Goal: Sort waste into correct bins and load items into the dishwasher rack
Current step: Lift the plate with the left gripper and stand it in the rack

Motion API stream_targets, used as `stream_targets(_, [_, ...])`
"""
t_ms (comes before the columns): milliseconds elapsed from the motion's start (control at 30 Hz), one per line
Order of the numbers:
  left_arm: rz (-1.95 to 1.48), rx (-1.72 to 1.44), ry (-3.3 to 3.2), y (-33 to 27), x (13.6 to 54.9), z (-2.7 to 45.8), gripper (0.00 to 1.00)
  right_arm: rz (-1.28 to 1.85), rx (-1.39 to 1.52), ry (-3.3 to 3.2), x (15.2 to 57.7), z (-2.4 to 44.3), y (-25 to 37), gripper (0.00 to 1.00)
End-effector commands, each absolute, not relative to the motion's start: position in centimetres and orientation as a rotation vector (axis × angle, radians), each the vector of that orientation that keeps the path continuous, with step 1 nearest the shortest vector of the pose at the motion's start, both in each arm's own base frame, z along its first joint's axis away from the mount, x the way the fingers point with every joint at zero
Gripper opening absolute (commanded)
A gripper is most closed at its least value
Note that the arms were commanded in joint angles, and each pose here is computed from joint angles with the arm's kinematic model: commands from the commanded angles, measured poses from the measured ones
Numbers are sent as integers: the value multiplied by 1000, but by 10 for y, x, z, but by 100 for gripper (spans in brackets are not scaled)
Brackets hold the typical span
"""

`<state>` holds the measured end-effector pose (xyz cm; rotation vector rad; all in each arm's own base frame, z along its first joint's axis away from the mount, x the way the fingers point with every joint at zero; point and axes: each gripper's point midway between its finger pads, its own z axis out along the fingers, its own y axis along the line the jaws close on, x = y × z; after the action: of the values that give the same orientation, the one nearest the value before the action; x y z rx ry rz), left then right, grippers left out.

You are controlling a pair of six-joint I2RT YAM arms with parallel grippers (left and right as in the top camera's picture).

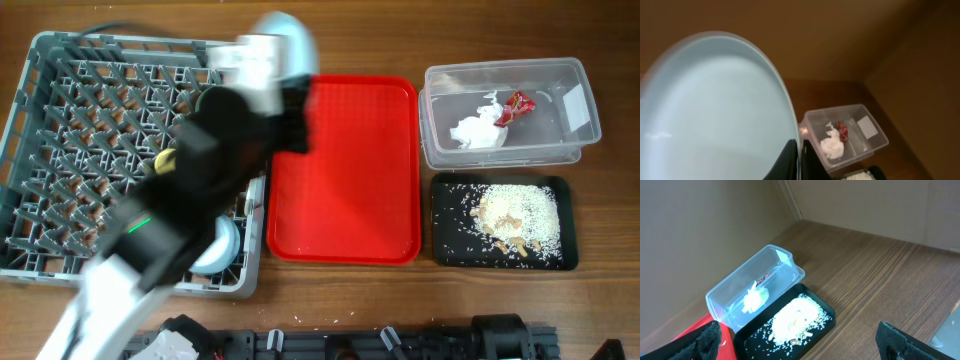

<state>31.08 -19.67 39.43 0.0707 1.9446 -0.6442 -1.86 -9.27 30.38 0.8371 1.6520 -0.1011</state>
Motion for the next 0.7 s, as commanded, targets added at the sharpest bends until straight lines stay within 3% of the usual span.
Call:
stream_targets(0, [-729, -2, 2108, -144, 304, 363, 4, -114, 845, 1647, -19, 304, -95, 100])
stream_targets(133, [-1398, 93, 2166, -126, 302, 348, 4, -114, 845, 1647, -19, 304, -95, 100])
stream_targets(300, [-1836, -48, 2106, -97, 343, 313, 4, -114, 845, 1646, -19, 304, -95, 100])
stream_targets(467, [-1844, -151, 2181, -90, 373, 262, 4, -114, 845, 1646, -19, 304, -95, 100])
stream_targets(667, [-1693, -111, 2156, -85, 405, 263, 4, -114, 845, 1646, -19, 304, -95, 100])
